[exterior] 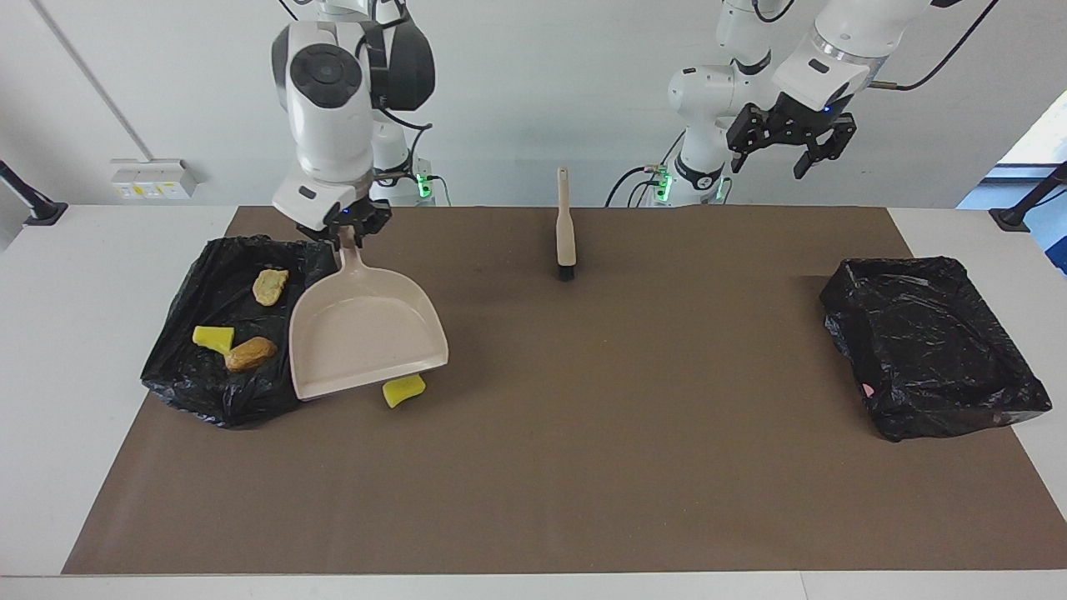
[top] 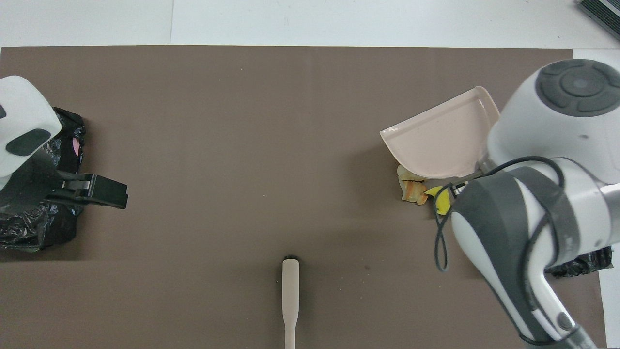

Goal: Sweep and dump trash in bin

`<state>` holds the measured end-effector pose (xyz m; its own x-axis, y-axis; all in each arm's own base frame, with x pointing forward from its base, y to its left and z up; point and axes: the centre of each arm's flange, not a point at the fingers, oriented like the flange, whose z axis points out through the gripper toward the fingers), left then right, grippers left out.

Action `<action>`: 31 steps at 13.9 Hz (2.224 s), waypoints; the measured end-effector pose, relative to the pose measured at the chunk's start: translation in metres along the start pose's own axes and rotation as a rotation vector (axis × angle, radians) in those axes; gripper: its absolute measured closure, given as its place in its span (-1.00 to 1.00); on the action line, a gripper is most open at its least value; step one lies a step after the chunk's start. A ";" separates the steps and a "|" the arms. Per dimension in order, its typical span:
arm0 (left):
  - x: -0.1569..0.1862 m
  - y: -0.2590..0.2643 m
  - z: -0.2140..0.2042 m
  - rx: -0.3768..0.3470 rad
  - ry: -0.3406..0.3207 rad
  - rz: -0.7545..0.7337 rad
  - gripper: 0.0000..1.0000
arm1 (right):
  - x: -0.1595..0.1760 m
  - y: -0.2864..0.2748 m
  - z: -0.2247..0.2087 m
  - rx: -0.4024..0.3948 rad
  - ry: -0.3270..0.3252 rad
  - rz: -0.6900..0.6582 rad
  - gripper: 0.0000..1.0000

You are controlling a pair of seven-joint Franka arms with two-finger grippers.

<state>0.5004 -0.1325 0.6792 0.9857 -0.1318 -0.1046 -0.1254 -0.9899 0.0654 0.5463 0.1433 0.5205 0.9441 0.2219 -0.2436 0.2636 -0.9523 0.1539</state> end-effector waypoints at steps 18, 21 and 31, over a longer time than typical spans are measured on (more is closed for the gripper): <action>0.009 -0.042 -0.010 0.025 0.016 0.057 -1.00 | 0.136 -0.301 0.082 0.260 0.145 0.315 0.37; 0.009 -0.041 -0.011 0.025 0.020 0.058 -1.00 | 0.138 -0.305 0.090 0.260 0.143 0.310 0.37; 0.019 -0.043 -0.014 0.024 0.089 0.065 -1.00 | 0.052 -0.306 0.026 0.229 0.065 0.263 -1.00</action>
<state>0.5257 -0.0915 0.6888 0.9814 -0.1917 -0.0122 -0.1909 -0.9805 0.0457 0.5099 0.4404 0.4359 0.9864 -0.0312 -0.1616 -0.0345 -0.9992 -0.0177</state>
